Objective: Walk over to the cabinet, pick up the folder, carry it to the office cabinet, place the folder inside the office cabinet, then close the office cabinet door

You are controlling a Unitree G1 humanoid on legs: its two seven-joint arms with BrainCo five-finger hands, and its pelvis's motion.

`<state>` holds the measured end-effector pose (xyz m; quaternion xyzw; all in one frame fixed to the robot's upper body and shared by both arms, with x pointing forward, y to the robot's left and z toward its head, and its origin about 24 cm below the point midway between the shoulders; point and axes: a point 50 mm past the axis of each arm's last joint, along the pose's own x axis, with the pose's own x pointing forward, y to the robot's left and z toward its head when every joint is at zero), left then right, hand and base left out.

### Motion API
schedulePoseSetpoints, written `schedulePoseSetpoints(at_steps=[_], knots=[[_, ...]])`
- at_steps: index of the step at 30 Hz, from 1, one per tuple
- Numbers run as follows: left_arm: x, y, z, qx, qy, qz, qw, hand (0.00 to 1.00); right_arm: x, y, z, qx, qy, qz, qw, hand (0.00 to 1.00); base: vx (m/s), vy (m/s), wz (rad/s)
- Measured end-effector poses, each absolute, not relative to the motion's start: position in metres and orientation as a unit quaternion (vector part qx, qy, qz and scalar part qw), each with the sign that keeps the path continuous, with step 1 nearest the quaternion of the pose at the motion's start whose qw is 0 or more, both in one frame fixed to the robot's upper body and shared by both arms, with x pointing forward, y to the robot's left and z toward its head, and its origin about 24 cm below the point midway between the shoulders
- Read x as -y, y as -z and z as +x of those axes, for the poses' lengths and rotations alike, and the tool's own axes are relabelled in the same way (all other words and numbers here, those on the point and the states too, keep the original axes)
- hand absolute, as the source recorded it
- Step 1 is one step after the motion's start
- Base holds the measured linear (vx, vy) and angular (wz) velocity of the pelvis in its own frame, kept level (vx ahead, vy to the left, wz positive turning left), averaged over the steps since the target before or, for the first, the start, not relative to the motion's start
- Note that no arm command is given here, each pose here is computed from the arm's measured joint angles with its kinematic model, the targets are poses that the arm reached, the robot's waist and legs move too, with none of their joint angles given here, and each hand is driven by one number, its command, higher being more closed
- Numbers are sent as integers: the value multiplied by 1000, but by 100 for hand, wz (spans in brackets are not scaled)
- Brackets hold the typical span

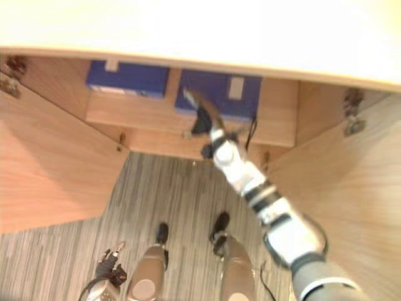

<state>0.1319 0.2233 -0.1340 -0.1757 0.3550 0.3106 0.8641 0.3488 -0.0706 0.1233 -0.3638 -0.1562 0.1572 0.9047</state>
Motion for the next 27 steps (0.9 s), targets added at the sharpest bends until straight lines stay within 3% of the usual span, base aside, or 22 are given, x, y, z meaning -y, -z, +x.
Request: schedulePoseSetpoints(at_steps=[3,7,15,22,27], knots=[[-217,141,121,-385,-304,-170,855,0,77,-28,310,-5,-209,-328,921,0,65,31,-12],[-212,145,114,-403,-296,-166,850,0,100,59,252,-186,-239,-306,903,0,8,5,1],[-219,154,85,-452,-285,-122,836,0,134,102,219,-315,-183,-270,891,0,-52,53,-2],[-219,161,66,-493,-289,-109,813,0,171,147,156,-475,-31,-146,867,0,48,55,0],[-218,163,60,-502,-303,-118,801,0,210,166,85,-558,212,23,802,0,121,81,-16]])
